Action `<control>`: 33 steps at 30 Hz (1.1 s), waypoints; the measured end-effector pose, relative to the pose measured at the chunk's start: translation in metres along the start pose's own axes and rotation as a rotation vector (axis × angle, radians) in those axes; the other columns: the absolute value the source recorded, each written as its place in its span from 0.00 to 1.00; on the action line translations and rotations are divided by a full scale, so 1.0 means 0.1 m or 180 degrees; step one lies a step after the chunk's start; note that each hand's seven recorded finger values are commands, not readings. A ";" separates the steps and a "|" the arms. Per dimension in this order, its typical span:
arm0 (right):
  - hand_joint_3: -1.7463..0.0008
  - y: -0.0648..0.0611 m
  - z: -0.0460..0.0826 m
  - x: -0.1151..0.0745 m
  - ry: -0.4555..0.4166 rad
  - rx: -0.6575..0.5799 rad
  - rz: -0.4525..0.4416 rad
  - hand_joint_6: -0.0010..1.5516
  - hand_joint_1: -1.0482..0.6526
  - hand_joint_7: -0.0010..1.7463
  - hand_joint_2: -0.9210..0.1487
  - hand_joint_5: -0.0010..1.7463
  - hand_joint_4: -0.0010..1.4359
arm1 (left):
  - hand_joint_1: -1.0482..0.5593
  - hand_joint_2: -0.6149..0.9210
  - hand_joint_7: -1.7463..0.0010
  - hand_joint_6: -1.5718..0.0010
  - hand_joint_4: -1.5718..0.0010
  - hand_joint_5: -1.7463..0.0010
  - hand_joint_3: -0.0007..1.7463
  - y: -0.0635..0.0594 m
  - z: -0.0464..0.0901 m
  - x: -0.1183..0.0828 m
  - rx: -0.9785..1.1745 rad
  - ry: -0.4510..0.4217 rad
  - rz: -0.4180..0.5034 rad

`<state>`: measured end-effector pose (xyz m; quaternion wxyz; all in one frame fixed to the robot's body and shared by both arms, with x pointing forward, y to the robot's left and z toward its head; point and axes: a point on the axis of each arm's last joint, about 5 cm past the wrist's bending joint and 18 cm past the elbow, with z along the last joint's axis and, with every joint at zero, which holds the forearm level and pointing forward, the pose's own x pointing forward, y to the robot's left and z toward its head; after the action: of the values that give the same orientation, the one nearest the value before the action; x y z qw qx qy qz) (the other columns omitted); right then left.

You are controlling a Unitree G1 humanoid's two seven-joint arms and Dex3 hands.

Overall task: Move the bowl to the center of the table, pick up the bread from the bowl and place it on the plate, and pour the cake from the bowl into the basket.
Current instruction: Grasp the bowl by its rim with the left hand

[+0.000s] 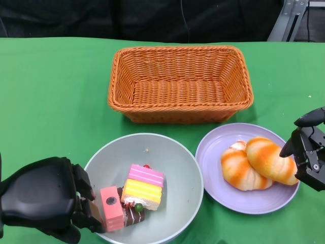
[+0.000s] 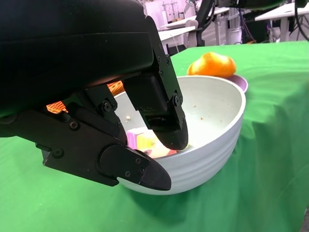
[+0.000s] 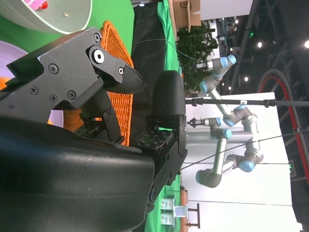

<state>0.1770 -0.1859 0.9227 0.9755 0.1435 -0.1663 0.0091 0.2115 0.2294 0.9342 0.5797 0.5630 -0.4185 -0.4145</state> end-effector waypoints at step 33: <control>0.40 0.02 -0.01 -0.07 -0.0003 0.0048 -0.0036 0.40 0.53 0.77 0.36 1.00 0.48 | 0.28 0.98 0.99 0.29 0.29 0.99 0.00 -0.10 0.14 0.21 0.0091 0.0308 -0.0401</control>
<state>0.1706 -0.1832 0.9203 0.9744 0.1518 -0.1659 0.0048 0.2048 0.2051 0.9249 0.5640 0.6158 -0.3596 -0.4164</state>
